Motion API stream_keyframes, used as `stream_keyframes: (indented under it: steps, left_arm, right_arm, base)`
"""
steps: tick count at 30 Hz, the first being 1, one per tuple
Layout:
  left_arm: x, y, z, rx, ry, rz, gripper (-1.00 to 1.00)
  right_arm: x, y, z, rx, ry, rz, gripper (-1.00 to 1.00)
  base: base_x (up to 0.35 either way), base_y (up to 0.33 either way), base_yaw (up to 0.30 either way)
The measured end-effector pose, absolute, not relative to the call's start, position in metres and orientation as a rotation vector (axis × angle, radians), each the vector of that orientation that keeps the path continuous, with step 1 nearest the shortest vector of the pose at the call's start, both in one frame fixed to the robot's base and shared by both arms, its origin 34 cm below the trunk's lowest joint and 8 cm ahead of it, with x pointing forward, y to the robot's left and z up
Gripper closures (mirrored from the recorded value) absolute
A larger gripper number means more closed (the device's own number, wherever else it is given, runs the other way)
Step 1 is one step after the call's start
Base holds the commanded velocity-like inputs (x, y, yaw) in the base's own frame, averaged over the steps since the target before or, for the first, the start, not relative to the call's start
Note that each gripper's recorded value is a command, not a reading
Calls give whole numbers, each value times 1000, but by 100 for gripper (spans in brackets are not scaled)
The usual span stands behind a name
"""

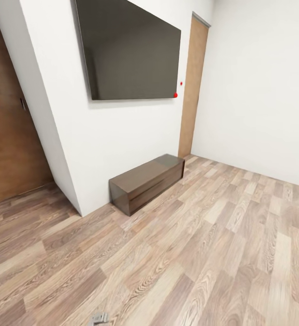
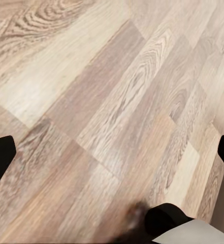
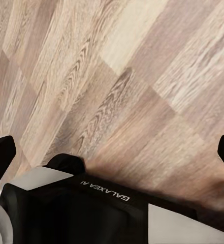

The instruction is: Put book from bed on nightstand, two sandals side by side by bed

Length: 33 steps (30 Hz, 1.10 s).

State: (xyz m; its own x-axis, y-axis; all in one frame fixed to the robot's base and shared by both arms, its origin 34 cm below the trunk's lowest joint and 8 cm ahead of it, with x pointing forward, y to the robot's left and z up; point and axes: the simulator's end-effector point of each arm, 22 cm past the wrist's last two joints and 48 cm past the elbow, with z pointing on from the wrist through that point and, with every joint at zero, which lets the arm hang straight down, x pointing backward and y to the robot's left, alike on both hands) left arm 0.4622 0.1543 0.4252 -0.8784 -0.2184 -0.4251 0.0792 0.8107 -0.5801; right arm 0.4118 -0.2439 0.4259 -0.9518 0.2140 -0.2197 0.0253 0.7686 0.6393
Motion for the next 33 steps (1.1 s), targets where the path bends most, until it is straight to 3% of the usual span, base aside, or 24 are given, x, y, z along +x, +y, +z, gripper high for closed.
stream_keyframes:
  steps: [13, 22, 33]
  left_arm:
    - [462, 154, 425, -103, 2513, -834, -100]
    - [462, 154, 425, -102, 2512, -834, -100]
    - [463, 154, 426, -102, 2510, -834, -100]
  right_arm:
    - [412, -243, 426, 185, 2683, 966, -100]
    - [412, -243, 426, 184, 2683, 966, -100]
    - [413, -243, 427, 182, 2681, 965, -100]
  base:
    - [329, 0, -17]
    - [323, 0, -156]
    - [84, 0, -150]
